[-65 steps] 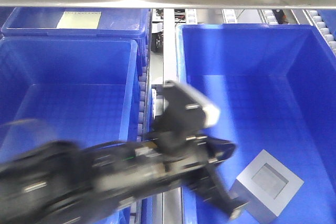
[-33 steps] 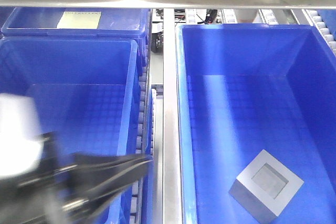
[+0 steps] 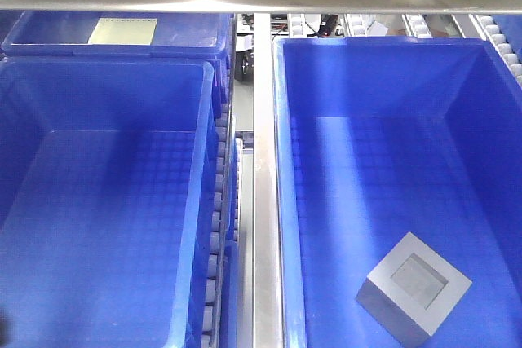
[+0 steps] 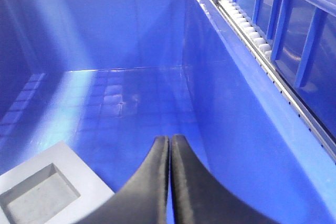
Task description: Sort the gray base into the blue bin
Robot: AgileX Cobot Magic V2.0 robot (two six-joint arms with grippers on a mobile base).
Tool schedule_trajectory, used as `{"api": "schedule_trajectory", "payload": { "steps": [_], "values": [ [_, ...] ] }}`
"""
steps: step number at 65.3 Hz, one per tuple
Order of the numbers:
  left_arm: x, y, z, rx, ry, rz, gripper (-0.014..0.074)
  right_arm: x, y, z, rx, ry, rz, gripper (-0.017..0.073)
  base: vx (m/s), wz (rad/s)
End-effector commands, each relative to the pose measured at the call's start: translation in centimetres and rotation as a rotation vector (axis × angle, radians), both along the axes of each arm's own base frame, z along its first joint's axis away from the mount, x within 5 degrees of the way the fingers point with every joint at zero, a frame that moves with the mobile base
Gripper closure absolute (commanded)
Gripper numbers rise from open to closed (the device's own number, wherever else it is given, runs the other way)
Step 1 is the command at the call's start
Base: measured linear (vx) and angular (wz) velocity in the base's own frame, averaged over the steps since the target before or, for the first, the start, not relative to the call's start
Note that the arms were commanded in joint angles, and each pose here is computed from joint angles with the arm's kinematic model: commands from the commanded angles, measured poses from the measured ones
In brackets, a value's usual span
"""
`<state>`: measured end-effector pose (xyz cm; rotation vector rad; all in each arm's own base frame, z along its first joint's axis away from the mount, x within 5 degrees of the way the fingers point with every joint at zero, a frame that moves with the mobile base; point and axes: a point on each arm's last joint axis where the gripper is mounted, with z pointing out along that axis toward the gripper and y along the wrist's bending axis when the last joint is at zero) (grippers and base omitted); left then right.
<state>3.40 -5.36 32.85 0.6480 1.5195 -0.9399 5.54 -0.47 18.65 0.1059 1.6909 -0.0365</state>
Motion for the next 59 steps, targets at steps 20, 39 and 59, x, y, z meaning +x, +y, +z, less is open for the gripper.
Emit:
{"api": "schedule_trajectory", "payload": {
  "steps": [20,39,59],
  "values": [
    [-1.14,1.8,1.44,-0.115,-0.067,-0.004,0.0601,0.04,-0.02,0.42,-0.019,-0.05,0.0,0.0564,0.0,0.0],
    [-1.13,1.78,1.29,-0.102,-0.057,-0.004,0.0601,0.04,-0.02,0.42,-0.019,-0.05,0.0,0.0564,0.0,0.0],
    [-1.13,1.78,1.29,-0.102,-0.057,-0.004,0.0601,0.04,-0.02,0.42,-0.019,-0.05,0.0,0.0564,0.0,0.0]
  ]
}}
